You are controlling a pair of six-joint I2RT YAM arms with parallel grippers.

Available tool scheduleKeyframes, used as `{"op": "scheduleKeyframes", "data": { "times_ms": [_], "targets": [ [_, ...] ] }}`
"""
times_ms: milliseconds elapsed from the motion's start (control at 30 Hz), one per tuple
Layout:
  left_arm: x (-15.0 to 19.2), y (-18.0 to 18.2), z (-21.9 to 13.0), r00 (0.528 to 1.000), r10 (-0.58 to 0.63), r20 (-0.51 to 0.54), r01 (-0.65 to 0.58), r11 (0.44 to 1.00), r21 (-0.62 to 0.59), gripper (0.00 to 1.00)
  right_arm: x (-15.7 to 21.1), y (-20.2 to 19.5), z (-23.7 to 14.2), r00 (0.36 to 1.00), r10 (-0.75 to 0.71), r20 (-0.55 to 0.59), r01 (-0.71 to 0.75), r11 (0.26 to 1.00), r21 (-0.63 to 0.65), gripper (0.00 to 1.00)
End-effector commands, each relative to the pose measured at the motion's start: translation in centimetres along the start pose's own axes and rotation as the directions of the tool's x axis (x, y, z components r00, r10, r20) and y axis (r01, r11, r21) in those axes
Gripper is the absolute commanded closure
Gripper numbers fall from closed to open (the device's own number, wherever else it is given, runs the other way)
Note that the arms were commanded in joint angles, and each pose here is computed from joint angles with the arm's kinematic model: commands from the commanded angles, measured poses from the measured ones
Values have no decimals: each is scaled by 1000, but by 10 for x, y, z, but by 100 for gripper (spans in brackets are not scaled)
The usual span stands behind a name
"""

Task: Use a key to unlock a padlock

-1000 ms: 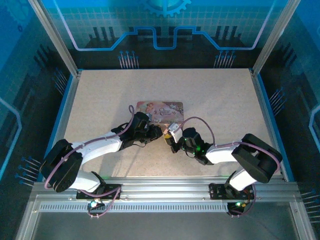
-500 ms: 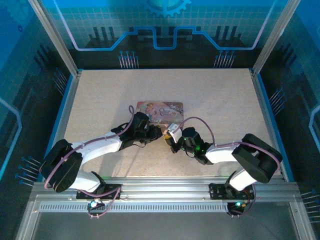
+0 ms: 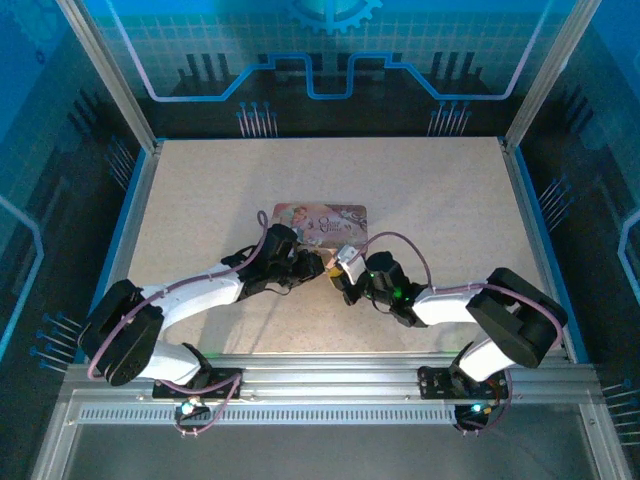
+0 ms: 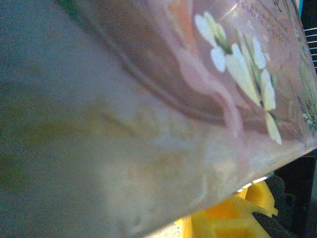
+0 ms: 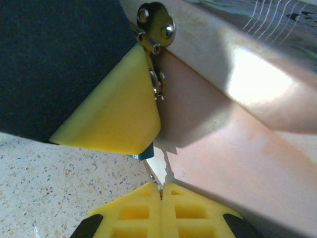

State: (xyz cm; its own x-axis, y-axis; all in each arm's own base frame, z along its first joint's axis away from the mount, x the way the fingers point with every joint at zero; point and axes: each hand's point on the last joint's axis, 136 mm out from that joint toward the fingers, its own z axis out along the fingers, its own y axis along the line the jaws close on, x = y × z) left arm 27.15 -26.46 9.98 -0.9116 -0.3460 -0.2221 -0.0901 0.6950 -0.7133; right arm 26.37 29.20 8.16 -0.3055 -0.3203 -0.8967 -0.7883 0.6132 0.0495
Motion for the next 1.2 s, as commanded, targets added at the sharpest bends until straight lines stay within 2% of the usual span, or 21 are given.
{"op": "scheduleKeyframes", "data": {
  "times_ms": [0, 367, 833, 1167],
  "targets": [
    [19, -31, -9, 994, 39, -105, -28, 994, 110, 77, -62, -8, -7, 981, -14, 192, 14, 1000, 6, 100],
    [20, -34, -5, 991, 41, -125, -26, 993, 117, 77, -76, -3, 4, 981, -56, 187, 62, 998, -31, 100],
    [24, -28, 0, 989, 42, -145, -28, 994, 102, 77, -106, -12, 5, 967, -39, 252, 43, 999, -11, 100],
    [26, -16, 10, 989, 21, -144, -9, 996, 86, 77, -69, -11, 9, 985, 30, 167, -25, 999, -30, 100]
  ]
}}
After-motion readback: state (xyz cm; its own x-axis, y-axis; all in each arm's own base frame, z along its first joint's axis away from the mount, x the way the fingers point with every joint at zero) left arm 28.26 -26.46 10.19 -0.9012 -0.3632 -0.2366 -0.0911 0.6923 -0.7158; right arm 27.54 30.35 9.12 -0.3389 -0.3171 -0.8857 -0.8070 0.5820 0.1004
